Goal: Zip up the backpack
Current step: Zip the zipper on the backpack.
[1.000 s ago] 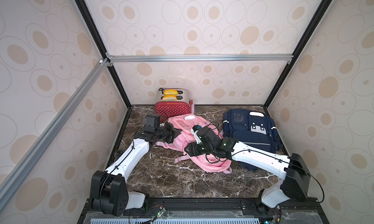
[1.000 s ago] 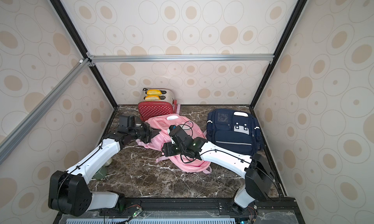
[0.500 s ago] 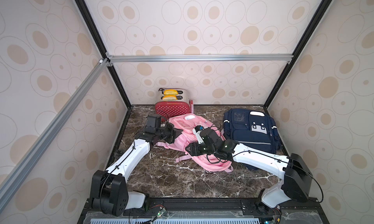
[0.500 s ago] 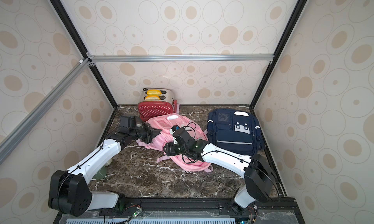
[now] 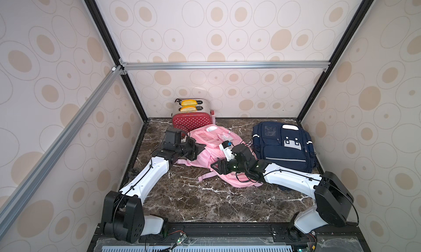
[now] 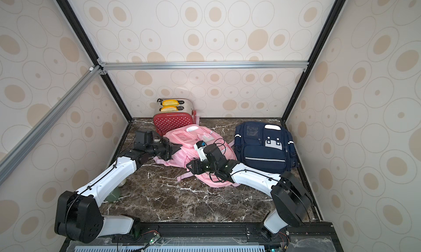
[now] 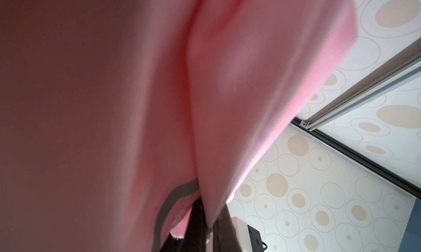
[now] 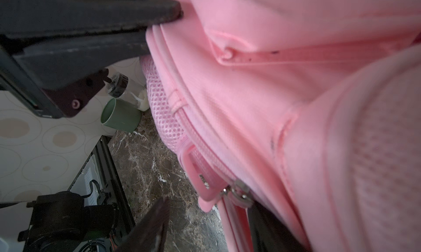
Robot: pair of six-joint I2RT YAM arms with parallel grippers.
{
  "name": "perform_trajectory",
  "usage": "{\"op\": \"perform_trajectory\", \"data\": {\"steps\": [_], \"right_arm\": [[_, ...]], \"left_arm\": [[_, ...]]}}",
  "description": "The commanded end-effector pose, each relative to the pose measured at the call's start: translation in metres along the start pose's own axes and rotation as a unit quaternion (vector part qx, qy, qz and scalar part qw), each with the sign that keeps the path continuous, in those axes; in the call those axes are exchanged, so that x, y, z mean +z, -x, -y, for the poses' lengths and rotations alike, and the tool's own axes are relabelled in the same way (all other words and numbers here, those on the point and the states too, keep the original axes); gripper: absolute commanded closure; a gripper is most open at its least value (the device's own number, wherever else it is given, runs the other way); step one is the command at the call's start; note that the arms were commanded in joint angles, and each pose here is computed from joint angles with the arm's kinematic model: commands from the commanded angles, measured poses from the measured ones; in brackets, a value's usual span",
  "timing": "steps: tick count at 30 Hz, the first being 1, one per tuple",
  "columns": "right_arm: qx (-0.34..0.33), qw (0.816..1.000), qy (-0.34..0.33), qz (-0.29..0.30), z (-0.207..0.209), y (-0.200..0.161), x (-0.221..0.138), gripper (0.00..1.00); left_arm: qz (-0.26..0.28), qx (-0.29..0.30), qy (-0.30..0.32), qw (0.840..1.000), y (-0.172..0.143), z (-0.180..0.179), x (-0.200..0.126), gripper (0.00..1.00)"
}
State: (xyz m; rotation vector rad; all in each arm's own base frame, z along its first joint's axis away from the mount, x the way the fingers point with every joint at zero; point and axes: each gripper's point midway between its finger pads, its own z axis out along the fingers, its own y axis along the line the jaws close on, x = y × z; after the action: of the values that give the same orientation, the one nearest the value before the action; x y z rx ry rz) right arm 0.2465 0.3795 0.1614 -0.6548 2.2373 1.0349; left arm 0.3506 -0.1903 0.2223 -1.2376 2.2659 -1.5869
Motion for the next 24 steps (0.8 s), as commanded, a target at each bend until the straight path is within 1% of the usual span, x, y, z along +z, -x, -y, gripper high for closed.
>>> {"op": "perform_trajectory", "data": {"steps": [1,10,11,15,17,20,24], "right_arm": [[0.055,0.983,-0.171,-0.035,0.109,-0.031,-0.004,0.47],[0.052,0.988,-0.143,-0.034,0.106,-0.022,-0.002,0.71],[0.054,0.988,-0.14,-0.034,0.106,-0.022,-0.002,0.73],[0.059,0.989,-0.131,-0.034,0.105,-0.022,-0.001,0.75],[0.061,0.989,-0.128,-0.032,0.105,-0.02,-0.001,0.78],[0.066,0.989,-0.127,-0.035,0.104,-0.019,0.0,0.8],[0.073,0.989,-0.127,-0.033,0.103,-0.018,0.0,0.94]], "left_arm": [[-0.044,0.078,-0.131,0.987,-0.037,0.083,-0.044,1.0],[-0.044,0.074,-0.128,0.988,-0.035,0.077,-0.042,1.0],[-0.043,0.074,-0.128,0.988,-0.035,0.077,-0.041,1.0],[-0.044,0.072,-0.129,0.988,-0.035,0.076,-0.041,1.0],[-0.043,0.071,-0.128,0.988,-0.034,0.075,-0.041,1.0],[-0.042,0.07,-0.127,0.989,-0.033,0.074,-0.04,1.0],[-0.041,0.065,-0.127,0.989,-0.031,0.071,-0.038,1.0]]}}
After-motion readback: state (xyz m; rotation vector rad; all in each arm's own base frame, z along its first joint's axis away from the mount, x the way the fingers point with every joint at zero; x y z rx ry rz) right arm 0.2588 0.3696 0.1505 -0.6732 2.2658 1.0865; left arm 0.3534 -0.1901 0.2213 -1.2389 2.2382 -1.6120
